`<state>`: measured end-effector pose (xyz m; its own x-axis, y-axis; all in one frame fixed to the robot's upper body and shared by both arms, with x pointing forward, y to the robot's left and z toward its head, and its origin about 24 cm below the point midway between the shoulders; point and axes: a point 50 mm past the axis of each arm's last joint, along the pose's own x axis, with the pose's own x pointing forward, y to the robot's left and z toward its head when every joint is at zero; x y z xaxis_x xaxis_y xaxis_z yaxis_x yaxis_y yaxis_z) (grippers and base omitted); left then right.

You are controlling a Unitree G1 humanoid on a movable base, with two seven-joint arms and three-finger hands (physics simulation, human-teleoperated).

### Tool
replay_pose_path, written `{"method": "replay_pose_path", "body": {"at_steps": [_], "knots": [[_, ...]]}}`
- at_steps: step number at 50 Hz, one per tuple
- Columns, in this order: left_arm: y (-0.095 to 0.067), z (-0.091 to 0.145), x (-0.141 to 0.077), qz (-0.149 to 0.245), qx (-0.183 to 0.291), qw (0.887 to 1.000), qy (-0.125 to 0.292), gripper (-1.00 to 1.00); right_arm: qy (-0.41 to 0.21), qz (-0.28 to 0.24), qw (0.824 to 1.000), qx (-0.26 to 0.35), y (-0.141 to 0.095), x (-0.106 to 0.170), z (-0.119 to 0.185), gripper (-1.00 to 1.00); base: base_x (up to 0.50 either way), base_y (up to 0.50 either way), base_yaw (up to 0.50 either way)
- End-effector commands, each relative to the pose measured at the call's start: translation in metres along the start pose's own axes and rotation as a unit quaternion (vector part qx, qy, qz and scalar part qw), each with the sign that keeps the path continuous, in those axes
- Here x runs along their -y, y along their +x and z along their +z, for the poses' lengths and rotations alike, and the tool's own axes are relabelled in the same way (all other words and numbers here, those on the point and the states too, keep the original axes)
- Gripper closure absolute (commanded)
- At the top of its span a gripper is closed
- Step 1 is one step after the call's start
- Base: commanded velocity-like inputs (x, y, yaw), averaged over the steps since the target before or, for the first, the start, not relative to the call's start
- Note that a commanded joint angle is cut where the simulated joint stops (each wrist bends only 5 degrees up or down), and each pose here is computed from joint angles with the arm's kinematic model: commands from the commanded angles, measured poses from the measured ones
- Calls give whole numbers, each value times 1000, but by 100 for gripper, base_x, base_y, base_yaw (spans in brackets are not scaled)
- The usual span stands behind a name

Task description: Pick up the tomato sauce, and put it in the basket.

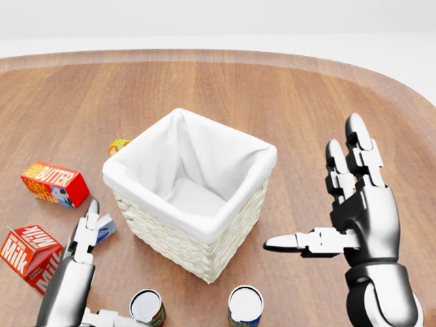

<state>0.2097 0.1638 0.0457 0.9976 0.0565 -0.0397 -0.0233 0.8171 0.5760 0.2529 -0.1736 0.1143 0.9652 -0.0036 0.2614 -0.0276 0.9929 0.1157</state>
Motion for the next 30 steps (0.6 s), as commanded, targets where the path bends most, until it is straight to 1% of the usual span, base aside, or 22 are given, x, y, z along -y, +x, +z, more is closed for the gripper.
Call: {"method": "replay_pose_path", "body": {"at_steps": [1,20,30], "knots": [[1,-5,6,-8,-11,1000,1,-100,0,0,1000,2,0,0,1,-100,0,0,0],[5,-10,9,-14,-21,1000,-3,-100,-2,3,1000,-6,-3,-1,-3,-100,0,0,0],[8,-13,15,-21,-27,999,-1,-100,-2,3,1000,-6,-2,-1,-3,-100,0,0,0]]}}
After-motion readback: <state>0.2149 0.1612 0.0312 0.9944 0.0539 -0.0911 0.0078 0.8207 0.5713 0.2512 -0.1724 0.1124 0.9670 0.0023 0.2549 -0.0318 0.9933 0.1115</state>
